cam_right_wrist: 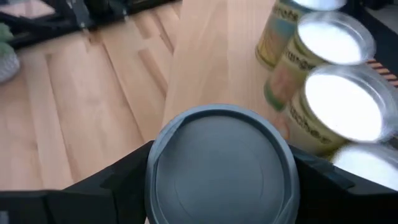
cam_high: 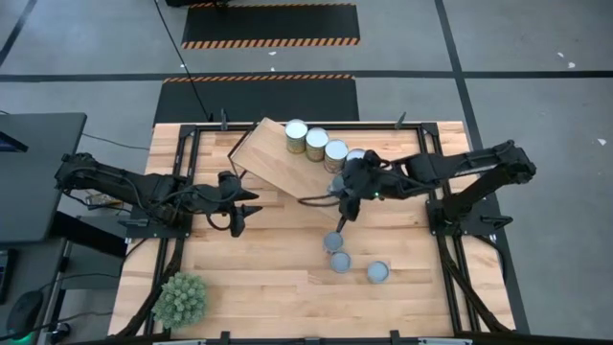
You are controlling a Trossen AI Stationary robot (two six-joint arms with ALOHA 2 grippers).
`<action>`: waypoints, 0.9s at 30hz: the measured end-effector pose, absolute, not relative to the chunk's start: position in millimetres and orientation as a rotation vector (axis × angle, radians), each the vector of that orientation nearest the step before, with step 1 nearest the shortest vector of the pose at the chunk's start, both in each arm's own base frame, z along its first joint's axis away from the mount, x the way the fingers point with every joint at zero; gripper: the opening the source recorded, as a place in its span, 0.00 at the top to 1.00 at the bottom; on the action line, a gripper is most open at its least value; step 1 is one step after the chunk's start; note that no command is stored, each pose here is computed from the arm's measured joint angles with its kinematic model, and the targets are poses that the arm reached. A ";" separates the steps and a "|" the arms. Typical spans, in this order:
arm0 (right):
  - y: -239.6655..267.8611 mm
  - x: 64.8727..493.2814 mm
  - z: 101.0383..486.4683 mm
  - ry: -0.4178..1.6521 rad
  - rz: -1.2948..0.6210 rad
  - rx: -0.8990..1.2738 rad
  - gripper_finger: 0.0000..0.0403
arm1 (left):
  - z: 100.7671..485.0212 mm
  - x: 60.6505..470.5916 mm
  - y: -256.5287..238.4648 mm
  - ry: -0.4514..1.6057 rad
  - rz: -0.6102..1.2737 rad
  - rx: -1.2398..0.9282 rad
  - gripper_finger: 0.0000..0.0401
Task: Pick and place cans onto a shelf
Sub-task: Put the canned mixed vegetables on the shelf
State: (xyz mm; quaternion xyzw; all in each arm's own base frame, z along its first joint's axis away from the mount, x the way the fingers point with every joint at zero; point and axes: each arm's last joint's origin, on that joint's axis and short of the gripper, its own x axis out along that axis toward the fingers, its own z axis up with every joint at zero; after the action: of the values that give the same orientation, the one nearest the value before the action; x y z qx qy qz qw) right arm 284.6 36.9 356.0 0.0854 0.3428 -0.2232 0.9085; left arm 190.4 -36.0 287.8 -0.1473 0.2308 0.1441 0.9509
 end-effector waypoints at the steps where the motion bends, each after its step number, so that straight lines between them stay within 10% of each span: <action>1: 34.3 286.9 355.8 0.704 -0.455 0.184 0.26 | 287.9 190.5 -36.1 0.468 0.293 -0.300 0.55; 27: 18.4 291.7 319.8 0.859 -0.384 0.286 0.15 | 291.2 192.3 -36.5 0.432 0.286 -0.315 0.55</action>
State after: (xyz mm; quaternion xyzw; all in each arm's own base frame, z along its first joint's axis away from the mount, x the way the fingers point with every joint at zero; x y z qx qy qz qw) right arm 291.7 18.4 319.8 0.1373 0.4124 -0.1846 0.8815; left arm 192.3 -36.5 291.2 -0.1551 0.2126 0.1406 0.9545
